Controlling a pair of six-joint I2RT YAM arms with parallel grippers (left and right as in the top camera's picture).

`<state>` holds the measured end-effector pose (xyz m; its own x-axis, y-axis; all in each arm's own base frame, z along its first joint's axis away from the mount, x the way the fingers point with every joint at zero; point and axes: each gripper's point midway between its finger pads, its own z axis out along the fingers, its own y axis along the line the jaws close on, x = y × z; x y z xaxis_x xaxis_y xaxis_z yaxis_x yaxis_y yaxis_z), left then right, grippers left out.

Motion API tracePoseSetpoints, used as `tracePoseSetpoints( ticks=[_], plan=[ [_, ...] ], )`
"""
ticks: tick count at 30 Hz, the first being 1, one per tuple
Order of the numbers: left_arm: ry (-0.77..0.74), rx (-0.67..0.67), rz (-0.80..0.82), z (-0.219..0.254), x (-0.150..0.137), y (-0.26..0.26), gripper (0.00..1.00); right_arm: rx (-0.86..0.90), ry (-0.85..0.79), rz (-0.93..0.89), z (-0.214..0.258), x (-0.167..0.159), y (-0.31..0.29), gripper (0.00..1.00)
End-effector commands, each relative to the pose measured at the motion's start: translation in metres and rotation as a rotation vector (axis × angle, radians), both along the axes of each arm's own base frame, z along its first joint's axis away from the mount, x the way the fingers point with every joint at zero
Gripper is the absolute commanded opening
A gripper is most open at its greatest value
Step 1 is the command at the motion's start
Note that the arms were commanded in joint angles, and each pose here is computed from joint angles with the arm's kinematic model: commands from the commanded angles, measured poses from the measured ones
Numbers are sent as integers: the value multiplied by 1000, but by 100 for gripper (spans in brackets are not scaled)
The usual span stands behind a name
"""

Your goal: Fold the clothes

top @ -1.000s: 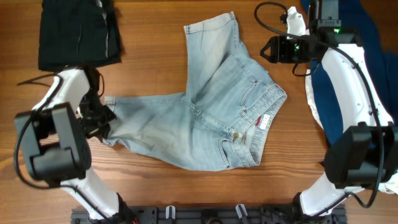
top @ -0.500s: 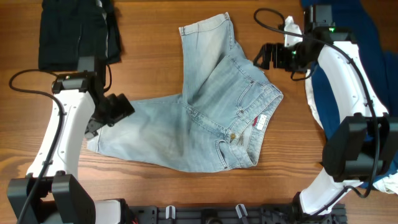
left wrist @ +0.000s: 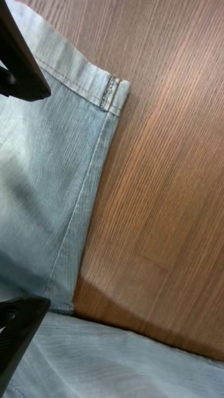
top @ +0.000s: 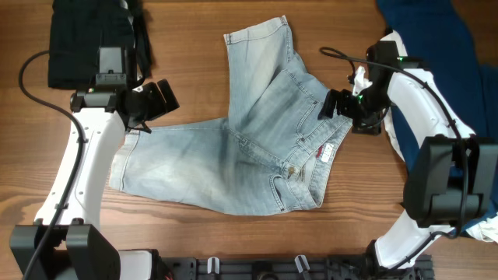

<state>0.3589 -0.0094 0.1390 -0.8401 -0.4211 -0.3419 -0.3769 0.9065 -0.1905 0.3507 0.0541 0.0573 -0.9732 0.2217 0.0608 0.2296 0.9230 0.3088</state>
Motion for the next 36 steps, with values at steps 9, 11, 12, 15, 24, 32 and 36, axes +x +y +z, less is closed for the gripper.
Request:
tracePoseSetpoints(
  ticks=[9, 11, 12, 15, 24, 32, 36],
  plan=[
    [-23, 32, -21, 6, 4, 2, 100, 6, -187, -75, -27, 34, -1, 28],
    [-1, 32, -21, 0, 4, 2, 100, -35, -271, -85, -11, 52, -9, 11],
    [5, 32, -21, -2, 4, 2, 100, -54, -301, -93, -4, 58, -14, 4],
    [23, 32, -27, -12, 7, 0, 100, -87, -444, -110, 30, 92, -33, 4],
    [-32, 30, -95, -31, 39, -28, 100, -262, -567, -219, 92, 126, -123, 4],
    [-449, -37, -286, -1, 135, -90, 100, -217, -475, -178, 76, 109, -115, 85],
    [-503, -4, -413, -12, 183, -133, 100, -193, -418, -167, 80, 89, -108, 94]
  ],
)
